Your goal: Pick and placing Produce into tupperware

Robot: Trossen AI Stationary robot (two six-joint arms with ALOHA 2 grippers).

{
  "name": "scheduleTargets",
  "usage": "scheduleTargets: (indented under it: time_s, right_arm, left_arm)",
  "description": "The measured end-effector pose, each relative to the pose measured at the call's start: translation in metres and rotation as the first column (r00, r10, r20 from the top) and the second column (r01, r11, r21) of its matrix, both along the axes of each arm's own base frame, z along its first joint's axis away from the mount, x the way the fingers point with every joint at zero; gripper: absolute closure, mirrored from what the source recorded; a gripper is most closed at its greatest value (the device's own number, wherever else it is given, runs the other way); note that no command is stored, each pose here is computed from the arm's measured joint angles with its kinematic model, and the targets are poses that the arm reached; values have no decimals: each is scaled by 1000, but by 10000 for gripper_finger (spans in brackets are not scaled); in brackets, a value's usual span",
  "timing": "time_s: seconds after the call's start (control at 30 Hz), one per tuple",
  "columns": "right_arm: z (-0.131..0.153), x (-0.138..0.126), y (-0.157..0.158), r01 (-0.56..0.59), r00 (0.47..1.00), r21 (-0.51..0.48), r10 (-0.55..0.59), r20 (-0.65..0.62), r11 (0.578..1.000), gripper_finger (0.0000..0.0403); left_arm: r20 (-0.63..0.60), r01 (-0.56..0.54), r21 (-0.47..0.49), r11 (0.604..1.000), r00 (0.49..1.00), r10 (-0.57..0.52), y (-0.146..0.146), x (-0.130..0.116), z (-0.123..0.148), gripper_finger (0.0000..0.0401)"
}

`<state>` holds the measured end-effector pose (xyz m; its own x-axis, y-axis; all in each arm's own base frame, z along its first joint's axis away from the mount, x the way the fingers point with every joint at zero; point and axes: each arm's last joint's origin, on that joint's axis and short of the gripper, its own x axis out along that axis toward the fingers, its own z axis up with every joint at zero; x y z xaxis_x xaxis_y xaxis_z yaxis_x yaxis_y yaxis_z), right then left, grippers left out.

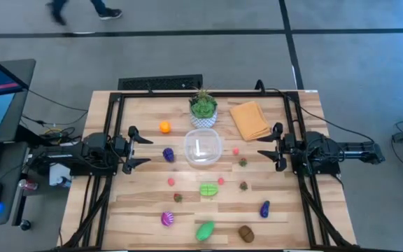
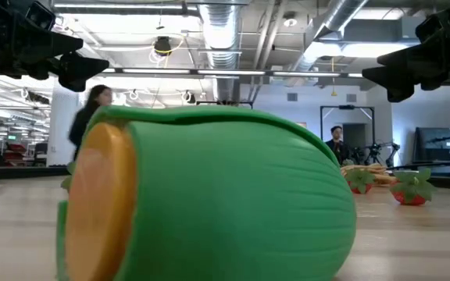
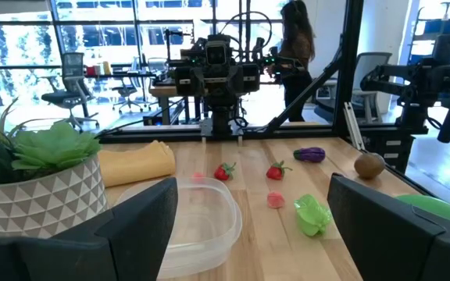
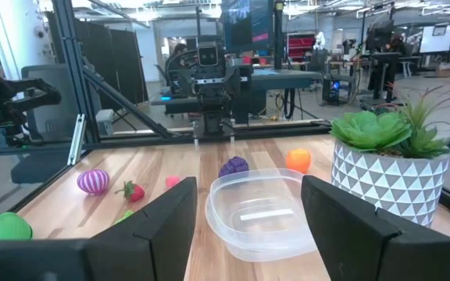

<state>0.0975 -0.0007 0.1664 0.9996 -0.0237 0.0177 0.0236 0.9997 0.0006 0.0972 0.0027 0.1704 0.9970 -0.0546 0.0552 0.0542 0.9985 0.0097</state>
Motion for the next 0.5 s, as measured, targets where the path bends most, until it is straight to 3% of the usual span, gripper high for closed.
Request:
scheduleTargets:
  time_s: [0.2,0.4,0.5]
  right_arm:
    - [0,0,0,0,1000,0,0,-1,1000,147]
    - [0,0,0,0,1000,0,0,-1,1000,147]
    - [0,0,0,0,1000,0,0,-1,1000,147]
  left_arm:
    - [-1,-4,2,1000,1000,4,0,0,0,81]
    - [-13,-106,18,994,994,106,3,0,-1,81]
    - [-6,-113,-34,993,994,113,3,0,0,81]
